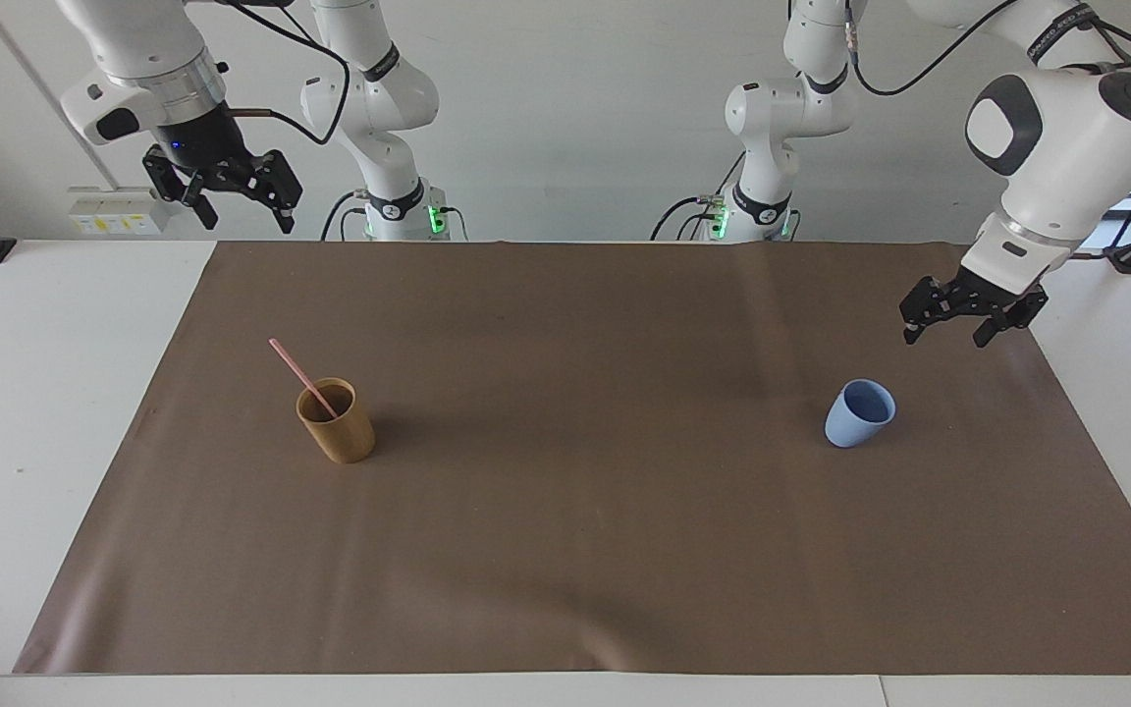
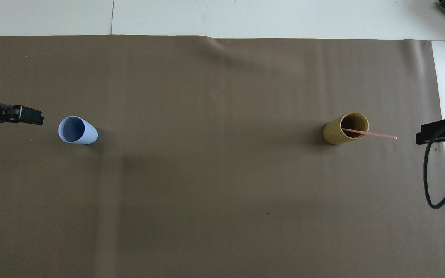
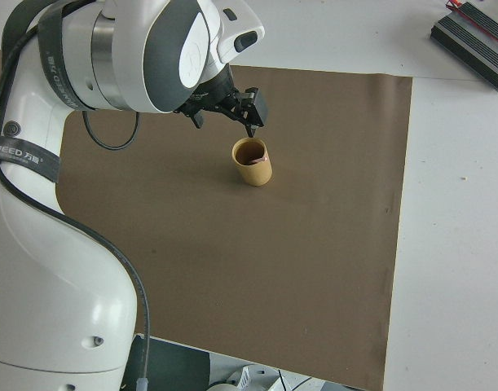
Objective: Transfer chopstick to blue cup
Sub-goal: 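Reach the left gripper to the blue cup and grasp it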
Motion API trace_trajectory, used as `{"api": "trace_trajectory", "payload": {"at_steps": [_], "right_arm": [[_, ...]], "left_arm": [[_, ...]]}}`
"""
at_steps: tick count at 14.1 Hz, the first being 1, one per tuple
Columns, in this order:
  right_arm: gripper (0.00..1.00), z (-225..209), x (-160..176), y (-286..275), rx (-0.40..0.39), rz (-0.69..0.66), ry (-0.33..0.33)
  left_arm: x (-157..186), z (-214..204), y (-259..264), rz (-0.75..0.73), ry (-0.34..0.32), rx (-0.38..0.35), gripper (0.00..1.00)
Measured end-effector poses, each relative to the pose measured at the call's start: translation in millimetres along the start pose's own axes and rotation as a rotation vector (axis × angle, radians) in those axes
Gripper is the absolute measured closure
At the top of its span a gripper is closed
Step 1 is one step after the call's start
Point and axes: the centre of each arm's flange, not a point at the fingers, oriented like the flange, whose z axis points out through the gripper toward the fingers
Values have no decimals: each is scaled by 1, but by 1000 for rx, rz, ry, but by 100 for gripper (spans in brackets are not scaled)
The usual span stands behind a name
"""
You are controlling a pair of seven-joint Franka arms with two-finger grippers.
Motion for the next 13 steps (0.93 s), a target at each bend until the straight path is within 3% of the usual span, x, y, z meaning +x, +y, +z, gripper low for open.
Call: {"api": "trace_trajectory", "payload": {"at_steps": [6, 13], "right_arm": [[0, 0, 0, 0, 0, 0, 0], [0, 0, 0, 0, 0, 0, 0]], "left_arm": [[10, 86, -3, 6, -26, -4, 0], [12, 134, -1, -24, -32, -57, 10]]}}
